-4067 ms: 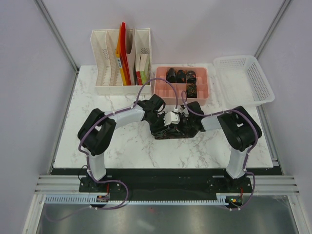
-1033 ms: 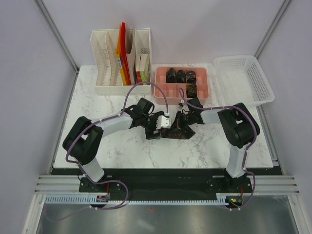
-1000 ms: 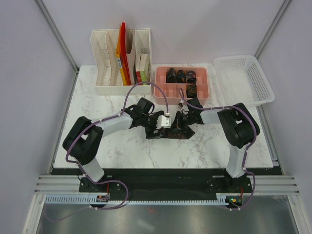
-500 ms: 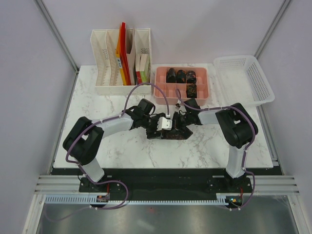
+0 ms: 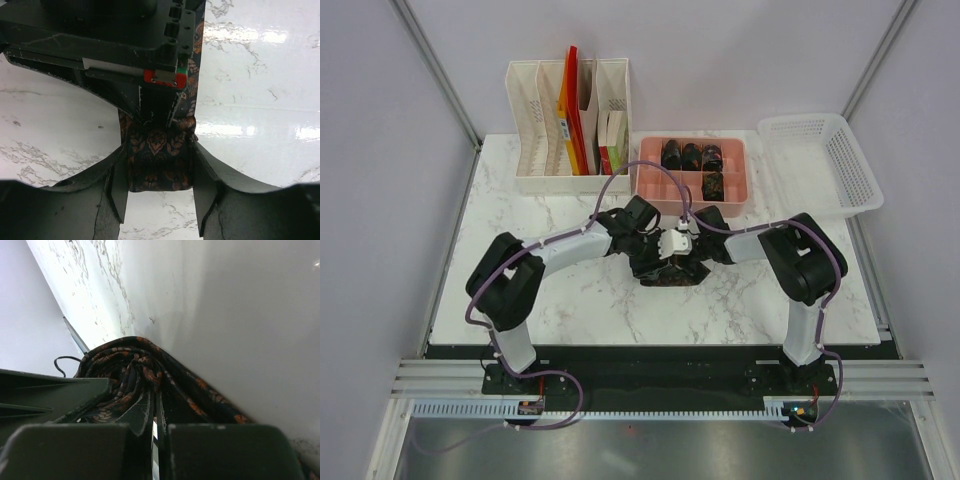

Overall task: Roll the ties
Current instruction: Roll the tie at the center of the board.

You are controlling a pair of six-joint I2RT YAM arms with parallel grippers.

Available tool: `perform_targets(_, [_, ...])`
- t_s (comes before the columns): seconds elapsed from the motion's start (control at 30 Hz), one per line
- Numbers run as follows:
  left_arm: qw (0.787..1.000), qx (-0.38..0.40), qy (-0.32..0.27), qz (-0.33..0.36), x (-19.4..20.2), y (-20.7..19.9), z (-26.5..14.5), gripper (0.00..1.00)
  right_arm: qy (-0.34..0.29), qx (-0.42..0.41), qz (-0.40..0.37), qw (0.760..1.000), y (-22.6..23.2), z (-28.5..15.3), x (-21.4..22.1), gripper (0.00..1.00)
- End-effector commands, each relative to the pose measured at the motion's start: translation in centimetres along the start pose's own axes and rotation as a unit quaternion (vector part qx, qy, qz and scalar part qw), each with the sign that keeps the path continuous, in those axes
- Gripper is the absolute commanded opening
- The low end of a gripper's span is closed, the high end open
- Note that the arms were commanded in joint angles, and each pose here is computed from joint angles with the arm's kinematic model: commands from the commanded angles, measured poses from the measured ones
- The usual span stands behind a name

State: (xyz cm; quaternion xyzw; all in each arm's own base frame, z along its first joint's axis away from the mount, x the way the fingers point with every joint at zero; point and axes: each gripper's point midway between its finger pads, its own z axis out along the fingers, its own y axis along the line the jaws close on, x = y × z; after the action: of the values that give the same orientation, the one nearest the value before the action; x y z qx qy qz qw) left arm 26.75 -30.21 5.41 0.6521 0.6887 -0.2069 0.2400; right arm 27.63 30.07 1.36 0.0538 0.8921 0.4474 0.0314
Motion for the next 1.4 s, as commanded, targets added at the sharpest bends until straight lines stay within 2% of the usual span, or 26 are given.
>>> perform_targets(0.0, [0.999, -0.022, 0.032, -0.025, 0.1, 0.4, 1.5, 0.49, -0.034, 0.05, 0.028, 0.998, -3.0, 1.3, 0.1, 0.03])
perform_targets(0.23, [0.994, -0.017, 0.107, -0.032, 3.7, -0.3, 3.5, 0.43, -0.037, 0.026, 0.036, 0.998, -2.2, 0.4, -0.1, 0.13])
perform_targets(0.6, [0.982, 0.035, 0.182, -0.022, 6.8, -1.7, 4.8, 0.37, -0.021, 0.012, 0.036, 0.999, -1.8, -1.2, -1.2, 0.16])
perform_targets(0.73, [0.98, 0.052, 0.191, -0.022, 7.4, -2.3, 4.9, 0.35, -0.02, 0.004, 0.035, 0.999, -1.1, -2.0, -1.4, 0.19])
perform_targets(0.9, [0.978, 0.073, 0.196, -0.029, 7.9, -3.2, 5.0, 0.33, -0.033, 0.004, 0.034, 0.999, -0.7, -3.3, -2.1, 0.27])
perform_targets(1.37, [0.975, 0.095, 0.195, -0.037, 8.1, -3.6, 5.0, 0.31, -0.044, -0.028, 0.019, 0.998, 0.3, -5.7, -2.7, 0.34])
